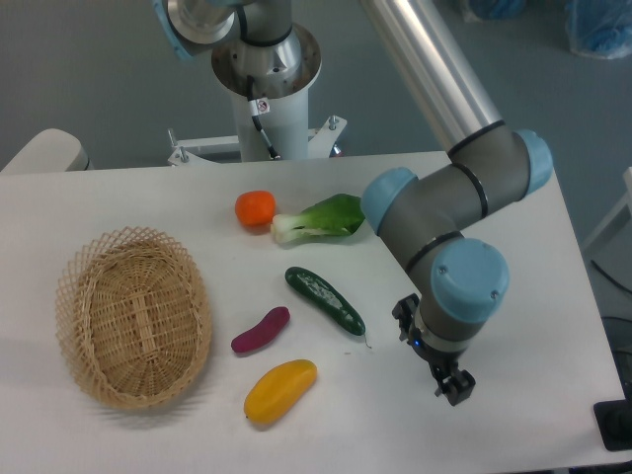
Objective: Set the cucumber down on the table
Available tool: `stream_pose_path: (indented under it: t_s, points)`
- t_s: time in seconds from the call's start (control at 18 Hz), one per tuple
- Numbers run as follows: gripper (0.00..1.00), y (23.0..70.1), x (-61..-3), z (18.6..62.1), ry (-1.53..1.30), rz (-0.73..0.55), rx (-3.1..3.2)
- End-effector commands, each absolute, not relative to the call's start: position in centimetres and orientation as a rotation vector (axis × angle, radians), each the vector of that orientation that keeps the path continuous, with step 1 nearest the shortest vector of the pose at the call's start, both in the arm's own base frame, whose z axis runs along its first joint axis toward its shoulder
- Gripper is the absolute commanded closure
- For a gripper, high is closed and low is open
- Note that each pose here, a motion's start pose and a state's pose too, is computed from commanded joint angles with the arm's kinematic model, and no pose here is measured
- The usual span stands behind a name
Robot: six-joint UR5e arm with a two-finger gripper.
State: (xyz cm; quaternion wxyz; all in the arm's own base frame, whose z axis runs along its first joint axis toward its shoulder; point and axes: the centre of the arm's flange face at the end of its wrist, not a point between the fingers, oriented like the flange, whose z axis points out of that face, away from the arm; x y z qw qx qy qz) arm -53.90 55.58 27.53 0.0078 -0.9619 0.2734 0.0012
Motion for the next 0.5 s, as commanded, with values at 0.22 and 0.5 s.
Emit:
stream_pose_path:
  t_s: [0.22,0.5]
  points:
    - [0.00,55.7,-54.0,26.9,0.841,-0.003,-3.012]
    - [0.00,56.0,-53.5,26.2,0.852,-0.015,-3.016]
